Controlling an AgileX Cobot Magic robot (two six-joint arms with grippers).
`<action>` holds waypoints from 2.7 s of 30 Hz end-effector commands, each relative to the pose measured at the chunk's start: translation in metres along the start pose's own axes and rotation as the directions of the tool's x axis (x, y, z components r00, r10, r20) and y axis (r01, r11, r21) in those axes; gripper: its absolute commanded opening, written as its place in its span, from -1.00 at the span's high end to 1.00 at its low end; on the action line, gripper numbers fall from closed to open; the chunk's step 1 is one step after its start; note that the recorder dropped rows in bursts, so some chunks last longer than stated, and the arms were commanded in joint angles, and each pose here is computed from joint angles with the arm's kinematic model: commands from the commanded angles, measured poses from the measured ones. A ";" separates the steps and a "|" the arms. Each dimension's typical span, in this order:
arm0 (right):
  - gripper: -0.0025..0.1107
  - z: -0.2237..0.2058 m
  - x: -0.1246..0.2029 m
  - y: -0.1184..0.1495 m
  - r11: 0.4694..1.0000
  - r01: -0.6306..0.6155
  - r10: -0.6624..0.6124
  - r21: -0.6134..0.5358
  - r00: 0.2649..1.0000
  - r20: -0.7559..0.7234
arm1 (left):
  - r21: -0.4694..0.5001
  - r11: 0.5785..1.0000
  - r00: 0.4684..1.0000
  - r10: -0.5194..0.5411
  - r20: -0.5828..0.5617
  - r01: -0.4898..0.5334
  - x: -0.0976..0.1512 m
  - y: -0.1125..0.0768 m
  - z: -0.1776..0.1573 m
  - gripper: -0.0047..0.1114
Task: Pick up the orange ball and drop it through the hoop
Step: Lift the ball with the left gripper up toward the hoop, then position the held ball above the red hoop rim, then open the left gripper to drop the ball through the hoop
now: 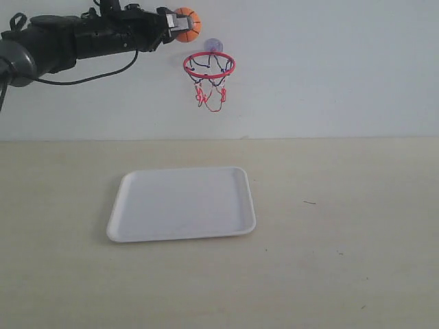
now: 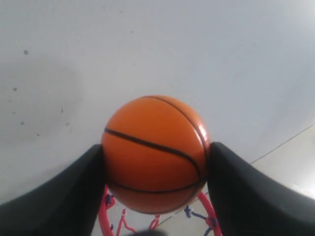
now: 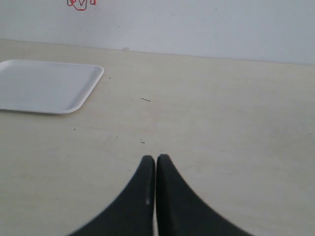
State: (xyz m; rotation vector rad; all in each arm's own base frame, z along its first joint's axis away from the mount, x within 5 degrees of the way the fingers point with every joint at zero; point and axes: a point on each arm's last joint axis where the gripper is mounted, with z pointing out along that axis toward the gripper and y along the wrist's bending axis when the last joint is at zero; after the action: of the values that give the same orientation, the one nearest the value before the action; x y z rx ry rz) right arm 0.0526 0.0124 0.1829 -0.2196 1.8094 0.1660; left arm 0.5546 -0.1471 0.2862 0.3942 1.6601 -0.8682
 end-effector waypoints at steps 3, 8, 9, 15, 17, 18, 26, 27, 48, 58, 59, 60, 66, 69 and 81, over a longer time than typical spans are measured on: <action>0.96 0.000 -0.001 0.000 1.000 0.009 -0.009 -0.001 1.000 0.015 | 0.009 0.999 0.999 0.032 -0.027 -0.032 -0.001 -0.005 0.002 0.85; 0.96 0.000 -0.001 0.000 1.000 0.009 -0.009 -0.001 1.000 0.015 | 0.055 0.998 0.997 0.031 -0.064 -0.027 0.007 -0.006 0.003 0.85; 0.96 0.000 -0.001 0.000 1.000 0.009 -0.009 -0.001 1.000 0.015 | 0.065 0.997 0.997 0.034 -0.071 -0.030 0.008 -0.006 0.003 0.85; 0.96 0.000 -0.001 0.000 1.000 0.009 -0.009 -0.001 1.000 0.015 | 0.083 0.996 0.996 0.034 -0.085 -0.027 0.012 -0.007 0.005 0.85; 0.96 0.000 -0.001 0.000 1.000 0.009 -0.009 -0.001 1.000 0.015 | 0.085 0.996 0.996 0.034 -0.086 -0.027 0.013 -0.008 0.005 0.85; 0.96 0.000 -0.001 0.000 1.000 0.009 -0.009 -0.001 1.000 0.015 | 0.089 0.996 0.996 0.039 -0.084 -0.032 0.013 -0.009 0.006 0.85; 0.96 0.000 -0.001 0.000 1.000 0.009 -0.009 -0.001 1.000 0.015 | 0.054 0.990 0.990 0.135 -0.051 -0.132 0.014 -0.019 0.016 0.85; 0.96 0.000 -0.001 0.000 1.000 0.009 -0.009 -0.001 1.000 0.015 | 0.052 0.990 0.990 0.135 -0.050 -0.132 0.014 -0.019 0.016 0.85; 0.96 0.000 -0.001 0.000 1.000 0.009 -0.009 -0.001 1.000 0.015 | 0.031 0.984 0.983 0.177 -0.038 -0.176 0.016 -0.023 0.021 0.85; 0.96 0.000 -0.001 0.000 1.000 0.009 -0.009 -0.001 1.000 0.013 | 0.053 0.989 0.988 0.142 -0.060 -0.139 0.018 -0.026 0.022 0.08; 0.96 0.000 -0.001 0.000 1.000 0.009 -0.009 -0.001 1.000 0.013 | 0.049 0.990 0.989 0.136 -0.061 -0.133 0.018 -0.025 0.021 0.02; 0.96 0.000 -0.001 0.000 1.000 0.009 -0.009 -0.001 1.000 0.013 | 0.044 0.990 0.989 0.136 -0.066 -0.133 0.019 -0.025 0.021 -0.04; 0.96 0.000 -0.001 0.000 1.000 0.009 -0.009 -0.001 1.000 0.013 | 0.019 0.992 0.990 0.127 -0.066 -0.126 0.017 -0.019 0.019 -0.26; 0.96 0.000 -0.001 0.000 1.000 0.009 -0.009 -0.001 1.000 0.013 | 0.018 0.992 0.990 0.128 -0.067 -0.127 0.017 -0.019 0.019 -0.28; 0.96 0.000 -0.001 0.000 1.000 0.009 -0.009 -0.001 1.000 0.013 | -0.069 0.984 0.946 0.138 -0.293 -0.165 0.017 0.003 -0.004 0.85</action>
State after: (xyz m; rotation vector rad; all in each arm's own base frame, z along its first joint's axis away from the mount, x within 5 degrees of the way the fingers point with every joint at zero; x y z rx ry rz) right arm 0.0526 0.0124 0.1829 -0.2196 1.8094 0.1660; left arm 0.5535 -0.1554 0.2625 0.5590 1.8136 -0.7098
